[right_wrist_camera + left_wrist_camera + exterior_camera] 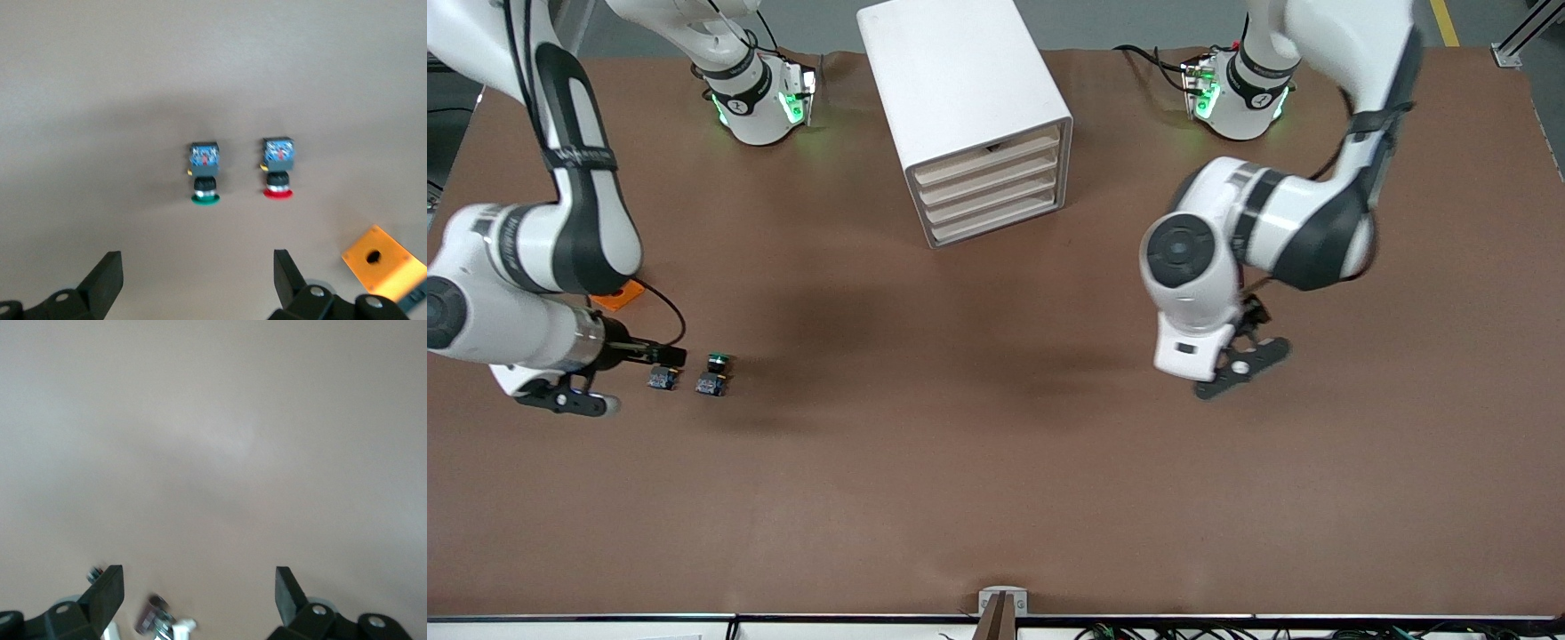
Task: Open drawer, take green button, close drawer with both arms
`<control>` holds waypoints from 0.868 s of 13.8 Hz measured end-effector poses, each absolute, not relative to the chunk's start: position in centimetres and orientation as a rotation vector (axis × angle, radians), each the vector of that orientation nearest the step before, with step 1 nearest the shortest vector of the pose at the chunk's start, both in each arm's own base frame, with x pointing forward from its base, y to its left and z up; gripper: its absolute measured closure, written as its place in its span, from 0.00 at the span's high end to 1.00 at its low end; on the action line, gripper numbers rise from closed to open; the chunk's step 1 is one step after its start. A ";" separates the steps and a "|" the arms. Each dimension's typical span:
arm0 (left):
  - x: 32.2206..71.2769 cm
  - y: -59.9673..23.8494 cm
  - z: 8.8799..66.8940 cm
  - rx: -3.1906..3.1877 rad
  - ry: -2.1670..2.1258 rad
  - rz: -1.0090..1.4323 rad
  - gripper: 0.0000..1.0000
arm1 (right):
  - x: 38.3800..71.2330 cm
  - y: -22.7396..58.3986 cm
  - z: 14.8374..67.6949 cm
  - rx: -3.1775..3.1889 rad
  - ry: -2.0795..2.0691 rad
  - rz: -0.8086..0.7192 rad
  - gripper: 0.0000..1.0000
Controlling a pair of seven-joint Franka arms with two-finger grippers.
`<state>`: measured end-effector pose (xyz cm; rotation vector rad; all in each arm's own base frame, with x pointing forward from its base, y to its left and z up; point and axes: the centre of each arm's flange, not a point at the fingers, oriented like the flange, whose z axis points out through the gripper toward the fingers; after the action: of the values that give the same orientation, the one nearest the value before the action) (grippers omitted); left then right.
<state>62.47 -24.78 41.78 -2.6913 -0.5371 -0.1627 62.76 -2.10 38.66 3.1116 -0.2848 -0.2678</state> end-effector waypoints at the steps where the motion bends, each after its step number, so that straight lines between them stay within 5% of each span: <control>1: 63.0 -23.0 43.4 -2.699 -0.524 -0.172 1.00 | 62.4 -2.5 40.3 3.114 -0.290 -0.277 1.00; 12: 60.8 -7.3 59.8 -2.739 -0.232 -0.185 1.00 | 56.9 -4.4 55.6 3.156 -0.201 -0.264 1.00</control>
<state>60.80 -7.31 59.75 -2.7393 -0.2319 -0.1847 56.94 -4.40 55.55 3.1561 -0.2009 -0.2639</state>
